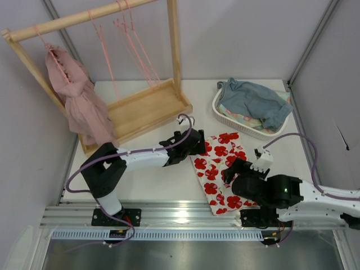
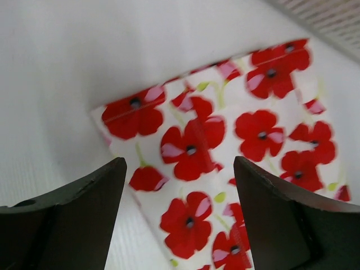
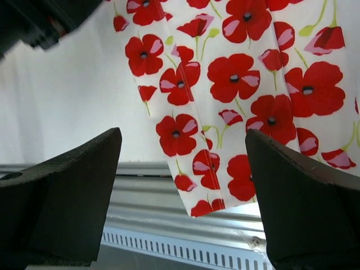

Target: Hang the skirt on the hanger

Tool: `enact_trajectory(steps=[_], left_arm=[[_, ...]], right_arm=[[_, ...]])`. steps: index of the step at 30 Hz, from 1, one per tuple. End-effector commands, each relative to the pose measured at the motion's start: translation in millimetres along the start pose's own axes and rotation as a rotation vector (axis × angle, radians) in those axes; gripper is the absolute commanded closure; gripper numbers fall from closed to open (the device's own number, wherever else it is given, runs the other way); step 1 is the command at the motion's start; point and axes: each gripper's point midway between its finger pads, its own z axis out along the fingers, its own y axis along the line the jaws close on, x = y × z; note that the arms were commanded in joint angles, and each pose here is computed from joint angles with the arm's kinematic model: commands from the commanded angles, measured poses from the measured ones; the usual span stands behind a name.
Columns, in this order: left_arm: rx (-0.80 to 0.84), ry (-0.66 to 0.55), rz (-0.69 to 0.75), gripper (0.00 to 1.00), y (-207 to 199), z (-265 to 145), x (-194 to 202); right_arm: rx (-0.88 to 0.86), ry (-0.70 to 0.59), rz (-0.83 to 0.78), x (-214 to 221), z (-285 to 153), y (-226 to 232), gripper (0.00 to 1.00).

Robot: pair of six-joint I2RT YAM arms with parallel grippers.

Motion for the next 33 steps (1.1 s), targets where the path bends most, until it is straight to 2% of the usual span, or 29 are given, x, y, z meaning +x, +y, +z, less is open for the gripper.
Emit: enact_trajectory(steps=[1, 5, 9, 15, 17, 18, 20, 26, 28, 33], left_arm=[[-0.107, 0.062, -0.044, 0.18, 34.3, 4.8, 35.2], [-0.138, 0.065, -0.07, 0.21, 45.9, 4.4, 44.5], [-0.168, 0.056, -0.099, 0.27, 54.1, 8.3, 50.0], [-0.087, 0.055, -0.182, 0.55, 47.1, 23.0, 61.1], [-0.105, 0.066, -0.182, 0.67, 56.5, 26.7, 65.4], [-0.11, 0.066, -0.184, 0.82, 59.6, 27.0, 66.0], [-0.125, 0.06, -0.191, 0.99, 70.5, 25.5, 64.0], [-0.201, 0.047, -0.119, 1.0, 112.1, 7.5, 56.1], [-0.219, 0.01, -0.088, 1.0, 122.3, -3.0, 40.7], [-0.293, 0.003, -0.04, 1.0, 165.7, -28.8, 38.1]], right_arm=[[-0.084, 0.104, -0.092, 9.1, 18.4, 23.8, 0.04], [-0.088, 0.17, -0.076, 14.3, 40.9, 25.1, 0.07], [-0.075, 0.143, -0.103, 8.7, 46.6, 26.1, 0.06], [-0.019, 0.137, -0.107, 7.7, 56.7, 13.0, 0.06], [-0.008, 0.146, -0.102, 10.2, 59.5, 8.6, 0.05], [-0.003, 0.15, -0.102, 11.0, 60.7, 7.2, 0.05], [0.008, 0.155, -0.103, 13.9, 63.7, 3.8, 0.05], [-0.014, 0.19, -0.125, 25.7, 73.9, 12.5, 0.06], [-0.05, 0.198, -0.129, 29.0, 77.5, 23.9, 0.06], [-0.1, 0.227, -0.164, 44.3, 91.6, 51.1, 0.05]])
